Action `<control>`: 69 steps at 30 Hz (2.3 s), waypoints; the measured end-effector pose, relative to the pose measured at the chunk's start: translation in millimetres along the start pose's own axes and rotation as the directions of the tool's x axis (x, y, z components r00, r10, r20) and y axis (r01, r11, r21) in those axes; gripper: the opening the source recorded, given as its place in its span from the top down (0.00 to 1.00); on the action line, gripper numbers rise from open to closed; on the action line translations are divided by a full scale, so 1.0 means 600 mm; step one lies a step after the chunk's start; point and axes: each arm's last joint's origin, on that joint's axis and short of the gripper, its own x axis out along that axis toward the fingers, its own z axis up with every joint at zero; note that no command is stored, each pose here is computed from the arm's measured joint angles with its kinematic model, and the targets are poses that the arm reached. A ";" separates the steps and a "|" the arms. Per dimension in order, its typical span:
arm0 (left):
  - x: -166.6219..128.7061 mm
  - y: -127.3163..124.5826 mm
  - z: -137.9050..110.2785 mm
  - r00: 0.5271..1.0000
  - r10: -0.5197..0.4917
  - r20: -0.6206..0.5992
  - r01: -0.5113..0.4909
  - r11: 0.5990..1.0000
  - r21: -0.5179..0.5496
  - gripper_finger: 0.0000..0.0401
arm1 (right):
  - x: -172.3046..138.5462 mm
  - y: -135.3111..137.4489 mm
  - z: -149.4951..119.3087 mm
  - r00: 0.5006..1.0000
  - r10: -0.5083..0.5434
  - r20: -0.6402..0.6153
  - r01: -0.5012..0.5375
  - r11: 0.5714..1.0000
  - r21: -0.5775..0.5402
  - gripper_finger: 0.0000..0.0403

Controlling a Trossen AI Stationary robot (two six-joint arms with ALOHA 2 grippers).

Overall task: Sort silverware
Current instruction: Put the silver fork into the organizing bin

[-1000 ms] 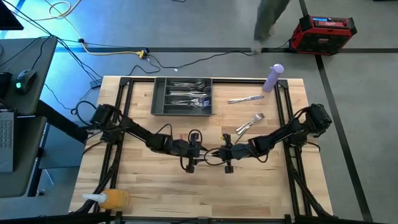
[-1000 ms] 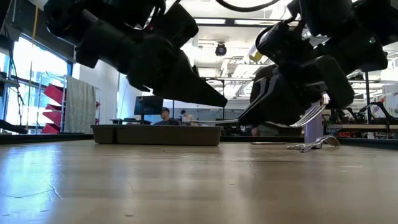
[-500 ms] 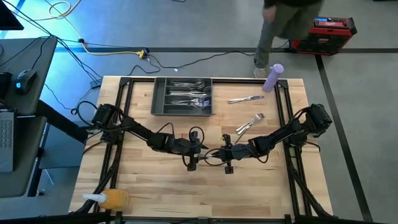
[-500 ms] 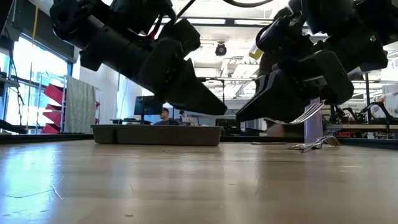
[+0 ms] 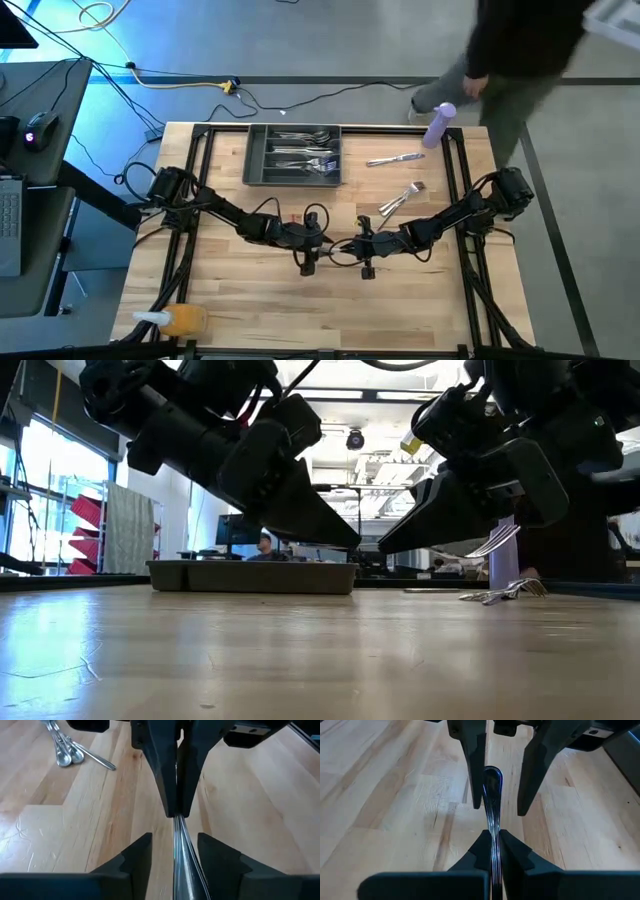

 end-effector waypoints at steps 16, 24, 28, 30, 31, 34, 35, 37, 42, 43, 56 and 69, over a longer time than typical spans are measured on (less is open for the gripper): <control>0.001 0.009 -0.006 0.998 -0.027 -0.050 0.024 0.998 -0.060 0.70 | 0.000 0.000 0.000 1.000 0.000 0.001 0.000 1.000 0.009 1.00; 0.001 0.009 -0.006 0.999 -0.016 -0.047 0.015 0.999 -0.034 0.87 | 0.000 -0.001 0.000 1.000 -0.006 0.000 0.006 1.000 0.011 1.00; 0.001 0.009 -0.006 0.999 -0.014 -0.047 0.013 0.999 -0.033 0.87 | 0.000 -0.001 0.000 1.000 -0.006 -0.002 0.006 1.000 0.024 0.99; 0.002 0.009 -0.004 0.999 -0.009 -0.050 0.008 1.000 -0.022 0.87 | 0.000 0.000 0.000 1.000 -0.004 -0.003 0.004 0.999 0.034 0.97; 0.003 0.009 -0.002 0.999 -0.008 -0.052 0.007 1.000 -0.015 0.87 | 0.000 0.000 0.000 1.000 -0.003 -0.003 0.003 0.999 0.037 0.96; 0.005 0.007 0.005 0.998 -0.004 -0.069 0.004 1.000 0.004 0.87 | 0.000 0.000 0.000 1.000 0.003 -0.005 -0.003 0.999 0.044 0.89; 0.006 0.007 0.007 0.997 -0.001 -0.079 0.002 1.000 0.009 0.87 | 0.000 0.000 0.000 1.000 0.005 -0.003 -0.005 0.999 0.045 0.85; 0.005 0.007 0.009 0.995 0.008 -0.096 -0.006 1.000 0.012 0.95 | -0.005 -0.001 0.004 1.000 0.008 -0.002 -0.007 0.999 0.052 0.77; -0.002 0.007 0.017 0.995 -0.023 -0.095 0.024 1.000 0.005 0.99 | -0.067 -0.016 0.048 0.999 -0.034 0.026 0.033 0.999 0.041 0.58; -0.006 0.007 0.020 0.995 -0.023 -0.095 0.024 1.000 0.003 0.99 | -0.086 -0.020 0.058 0.997 -0.061 0.037 0.060 0.997 0.046 0.56; -0.098 0.088 0.090 0.965 0.244 -0.101 -0.240 0.970 0.045 1.00 | -0.219 -0.036 0.076 0.955 -0.296 0.025 0.291 0.949 0.119 0.55; -0.222 0.294 0.115 0.916 0.394 -0.083 -0.402 0.886 -0.233 1.00 | -0.178 -0.020 0.052 0.951 -0.301 -0.075 0.305 0.951 0.056 0.57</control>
